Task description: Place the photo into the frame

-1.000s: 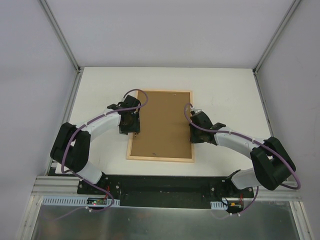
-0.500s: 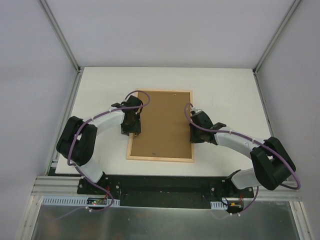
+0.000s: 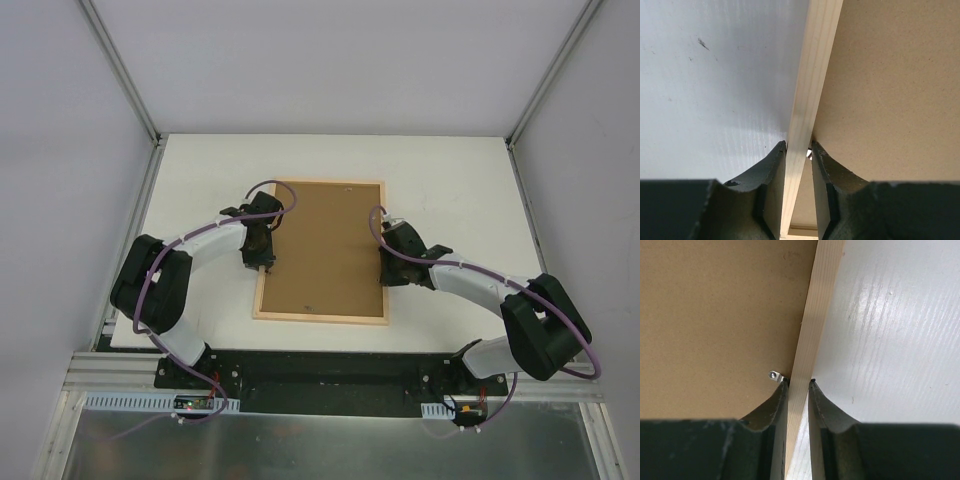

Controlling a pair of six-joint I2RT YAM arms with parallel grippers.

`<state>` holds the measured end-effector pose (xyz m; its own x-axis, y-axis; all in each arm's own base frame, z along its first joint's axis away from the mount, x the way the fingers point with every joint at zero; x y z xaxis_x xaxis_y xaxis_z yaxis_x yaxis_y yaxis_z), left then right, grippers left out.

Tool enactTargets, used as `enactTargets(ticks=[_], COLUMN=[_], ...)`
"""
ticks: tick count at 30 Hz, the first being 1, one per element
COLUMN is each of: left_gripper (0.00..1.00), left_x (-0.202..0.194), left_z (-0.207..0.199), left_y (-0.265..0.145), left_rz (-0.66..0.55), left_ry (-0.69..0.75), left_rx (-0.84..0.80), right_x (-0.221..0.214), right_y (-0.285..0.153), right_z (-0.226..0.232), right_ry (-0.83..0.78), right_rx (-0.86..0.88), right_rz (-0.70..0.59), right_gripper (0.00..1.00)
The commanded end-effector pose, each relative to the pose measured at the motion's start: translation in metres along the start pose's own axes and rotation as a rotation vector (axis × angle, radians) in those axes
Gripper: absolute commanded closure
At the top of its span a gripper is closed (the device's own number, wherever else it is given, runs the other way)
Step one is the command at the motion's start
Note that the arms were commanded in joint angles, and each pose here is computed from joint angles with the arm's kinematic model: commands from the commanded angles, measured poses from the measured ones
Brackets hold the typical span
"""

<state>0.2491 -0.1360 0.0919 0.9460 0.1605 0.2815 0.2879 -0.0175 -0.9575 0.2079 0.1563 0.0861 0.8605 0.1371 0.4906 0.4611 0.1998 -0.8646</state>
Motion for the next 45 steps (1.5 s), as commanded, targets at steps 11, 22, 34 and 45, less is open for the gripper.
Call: enactTargets(ticks=[11,22,34,45], left_gripper=[1.00,1.00,0.92,0.77], left_x=[-0.011,-0.013,-0.029,-0.027], left_z=[0.004,-0.003,0.004,0.002], left_y=[0.008,0.003,0.004,0.005], left_rz=[0.031,0.053,0.065,0.063], left_ry=[-0.015,-0.020,-0.021,-0.020], left_rx=[0.011,-0.052,-0.039,-0.044], right_x=[-0.010,-0.012,-0.010,-0.012], right_y=[0.004,0.004,0.005,0.005], right_z=[-0.008,-0.007,-0.004,-0.005], right_ry=[-0.025,-0.014,-0.007,0.000], right_rx=[-0.028,-0.022,-0.010,-0.013], right_rz=[0.047,0.054,0.059,0.063], right_gripper=[0.86,0.86,0.86,0.87])
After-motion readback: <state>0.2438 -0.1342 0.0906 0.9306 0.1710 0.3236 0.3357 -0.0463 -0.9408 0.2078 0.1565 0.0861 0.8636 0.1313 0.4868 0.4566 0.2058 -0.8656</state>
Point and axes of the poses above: each gripper's point midway between its finger pads, its own y axis out along the fingers, its own z axis along the line the jaws close on, x = y × z, the point moved 7 cm from there along -y, back along the fingers, and after that the axes turned 2 degrees about -y, right-handed, at the moved point
